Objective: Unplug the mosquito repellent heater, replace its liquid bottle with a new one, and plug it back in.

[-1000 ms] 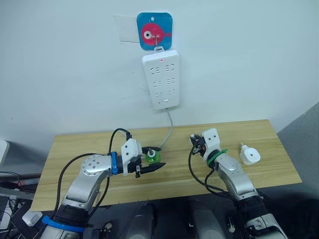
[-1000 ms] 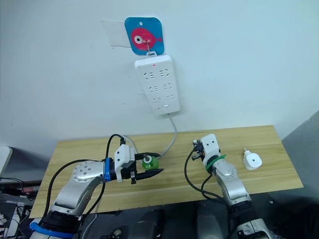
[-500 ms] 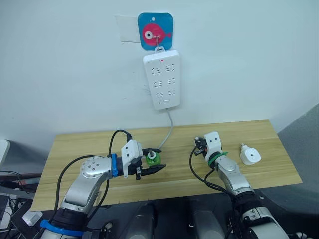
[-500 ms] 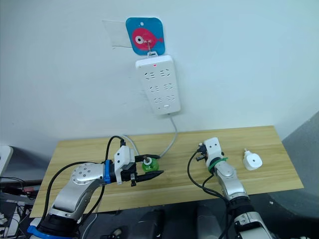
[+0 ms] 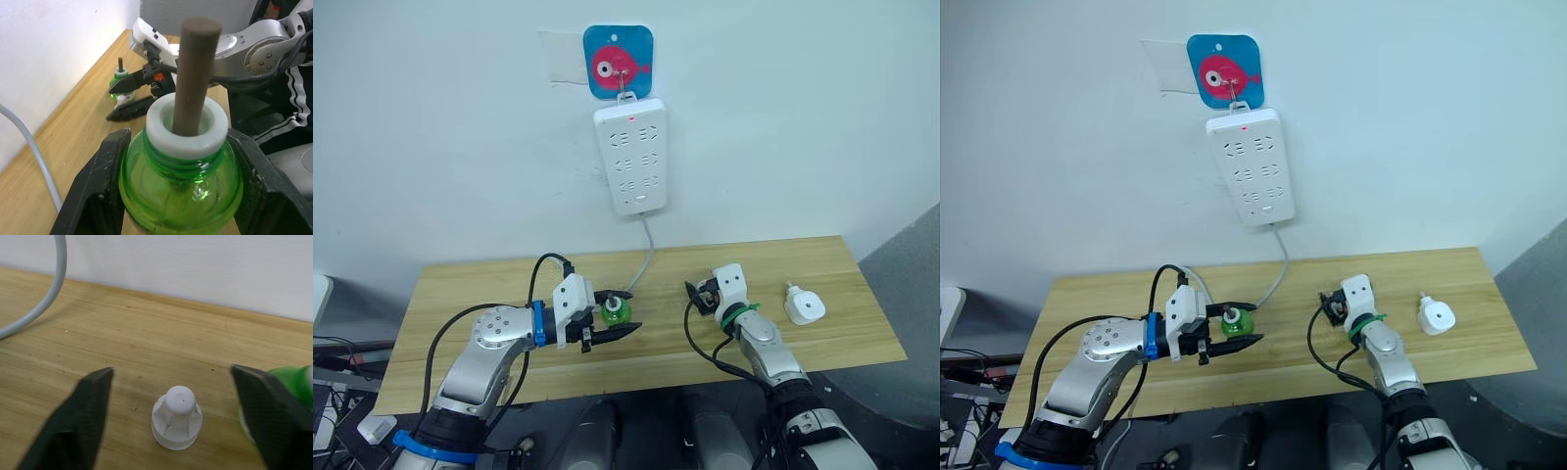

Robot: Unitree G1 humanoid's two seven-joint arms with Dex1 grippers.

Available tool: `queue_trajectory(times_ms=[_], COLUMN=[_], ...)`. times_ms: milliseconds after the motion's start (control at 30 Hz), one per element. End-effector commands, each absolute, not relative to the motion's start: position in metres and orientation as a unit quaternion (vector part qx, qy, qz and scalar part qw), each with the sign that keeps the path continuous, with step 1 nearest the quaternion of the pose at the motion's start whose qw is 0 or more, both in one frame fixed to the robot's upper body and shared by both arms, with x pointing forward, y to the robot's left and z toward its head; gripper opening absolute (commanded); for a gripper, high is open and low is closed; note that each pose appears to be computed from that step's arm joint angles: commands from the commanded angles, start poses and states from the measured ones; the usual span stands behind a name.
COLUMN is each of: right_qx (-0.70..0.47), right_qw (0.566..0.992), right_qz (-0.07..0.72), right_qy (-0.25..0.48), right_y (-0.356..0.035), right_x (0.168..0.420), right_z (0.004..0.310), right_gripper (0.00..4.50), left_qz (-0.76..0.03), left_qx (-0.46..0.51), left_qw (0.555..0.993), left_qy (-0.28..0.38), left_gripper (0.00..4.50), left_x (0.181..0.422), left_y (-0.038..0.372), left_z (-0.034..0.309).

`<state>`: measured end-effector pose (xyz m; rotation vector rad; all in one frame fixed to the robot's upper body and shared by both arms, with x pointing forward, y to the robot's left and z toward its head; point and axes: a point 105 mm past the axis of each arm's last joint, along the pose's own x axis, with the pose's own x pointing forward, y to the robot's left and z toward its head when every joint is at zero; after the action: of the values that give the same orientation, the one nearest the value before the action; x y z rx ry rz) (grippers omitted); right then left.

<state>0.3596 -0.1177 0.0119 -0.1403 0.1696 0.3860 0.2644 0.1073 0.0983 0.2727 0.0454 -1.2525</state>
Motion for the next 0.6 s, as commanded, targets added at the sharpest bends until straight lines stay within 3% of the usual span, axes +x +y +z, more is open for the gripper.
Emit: queue_trajectory(times_ms=[33, 233, 433, 533, 600], right_qx=[-0.080, -0.059, -0.018, -0.014, -0.023], right_qw=[0.975, 0.951, 0.877, 0.837, 0.812], right_qz=[0.207, 0.304, 0.481, 0.546, 0.582], right_qy=[0.030, -0.009, 0.008, 0.023, 0.031], right_y=[-0.123, -0.107, -0.075, -0.066, -0.060], right_x=[0.352, 0.323, 0.275, 0.258, 0.249], right_z=[0.040, 0.084, 0.123, 0.133, 0.137], right_gripper=[4.47, 4.47, 4.47, 3.87, 3.20], left_qz=[-0.589, -0.589, -0.598, -0.609, -0.618], left_qx=[0.126, 0.125, 0.128, 0.129, 0.129], left_qw=[0.798, 0.798, 0.791, 0.782, 0.776], left_qy=[0.000, 0.001, -0.004, -0.006, -0.007], left_gripper=[2.27, 2.27, 2.27, 2.27, 2.27], left_x=[0.263, 0.262, 0.261, 0.261, 0.261], left_y=[0.103, 0.105, 0.107, 0.108, 0.107], left_z=[0.108, 0.106, 0.107, 0.109, 0.109])
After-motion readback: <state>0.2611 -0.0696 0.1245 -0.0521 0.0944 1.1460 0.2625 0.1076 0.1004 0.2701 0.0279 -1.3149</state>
